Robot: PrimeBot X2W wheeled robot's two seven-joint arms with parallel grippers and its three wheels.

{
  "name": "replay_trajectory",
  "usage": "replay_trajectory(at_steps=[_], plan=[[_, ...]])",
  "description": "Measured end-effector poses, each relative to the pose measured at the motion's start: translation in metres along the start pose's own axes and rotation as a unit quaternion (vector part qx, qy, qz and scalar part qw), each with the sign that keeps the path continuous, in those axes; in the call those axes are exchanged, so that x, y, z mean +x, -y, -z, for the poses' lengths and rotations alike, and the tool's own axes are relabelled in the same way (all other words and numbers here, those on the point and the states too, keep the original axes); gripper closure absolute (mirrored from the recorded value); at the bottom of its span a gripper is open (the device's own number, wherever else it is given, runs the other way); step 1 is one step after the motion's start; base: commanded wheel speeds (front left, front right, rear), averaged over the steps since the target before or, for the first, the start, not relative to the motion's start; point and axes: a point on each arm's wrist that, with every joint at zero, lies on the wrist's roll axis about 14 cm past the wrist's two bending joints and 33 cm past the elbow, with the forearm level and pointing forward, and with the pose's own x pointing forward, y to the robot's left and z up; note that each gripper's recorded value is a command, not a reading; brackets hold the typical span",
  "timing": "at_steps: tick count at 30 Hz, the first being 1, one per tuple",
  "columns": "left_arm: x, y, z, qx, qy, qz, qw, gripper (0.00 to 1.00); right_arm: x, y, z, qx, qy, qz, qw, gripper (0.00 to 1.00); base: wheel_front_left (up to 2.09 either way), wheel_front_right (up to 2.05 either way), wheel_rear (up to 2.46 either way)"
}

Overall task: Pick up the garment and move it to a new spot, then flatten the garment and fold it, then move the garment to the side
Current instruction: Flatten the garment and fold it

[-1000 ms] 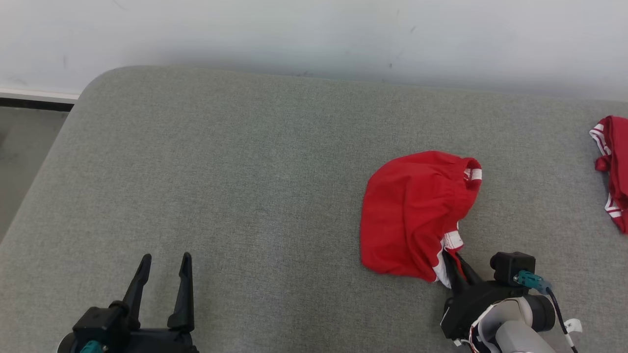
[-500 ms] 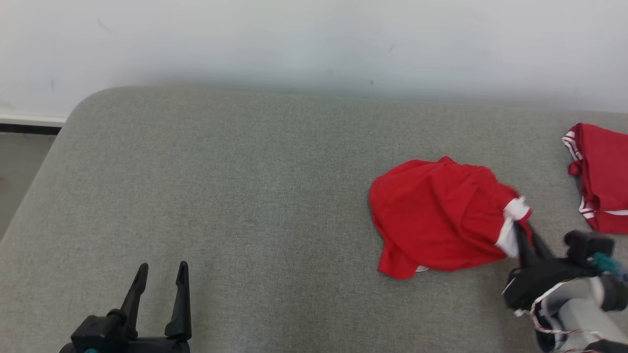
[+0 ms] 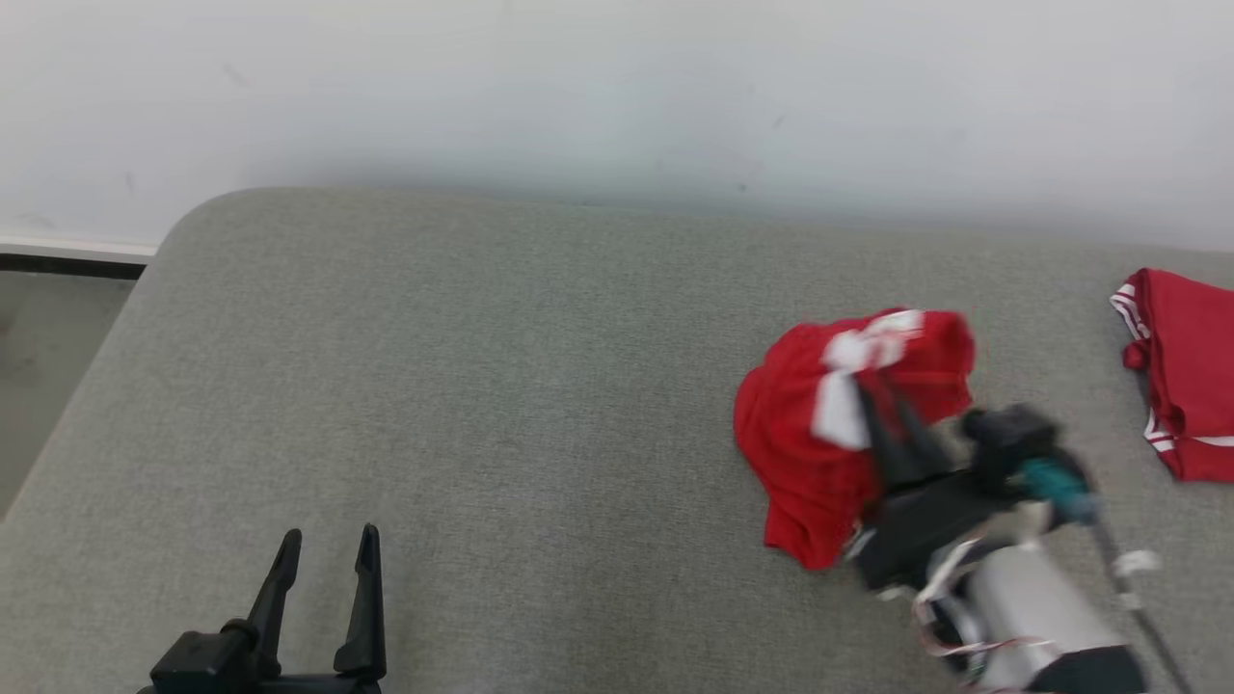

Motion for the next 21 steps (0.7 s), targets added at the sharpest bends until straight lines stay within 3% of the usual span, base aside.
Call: replay_trajectory(at_steps=[6, 13, 14, 15, 21], plan=[[-0.007, -0.006, 0.001, -0.004, -0.002, -0.012, 1.0, 0.0, 0.006, -0.097, 0.032, 0.011, -0.047, -0.117, 0.992, 1.0, 0.0, 0.0, 0.0], [-0.015, -0.017, 0.006, -0.005, -0.01, -0.031, 0.999, 0.0, -0.011, -0.162, 0.081, 0.018, -0.117, -0.197, 0.973, 0.97, 0.0, 0.0, 0.0], [-0.016, -0.018, 0.006, -0.006, -0.011, -0.033, 0.999, 0.0, -0.015, -0.166, 0.087, 0.02, -0.126, -0.202, 0.971, 0.4, 0.0, 0.0, 0.0], [-0.017, -0.019, 0.006, -0.006, -0.011, -0.035, 0.999, 0.0, -0.018, -0.169, 0.092, 0.02, -0.132, -0.207, 0.969, 0.0, 0.0, 0.0, 0.0], [-0.016, -0.021, 0.007, -0.007, -0.011, -0.037, 0.999, 0.0, -0.019, -0.166, 0.091, 0.04, -0.129, -0.194, 0.972, 0.0, 0.0, 0.0, 0.0]])
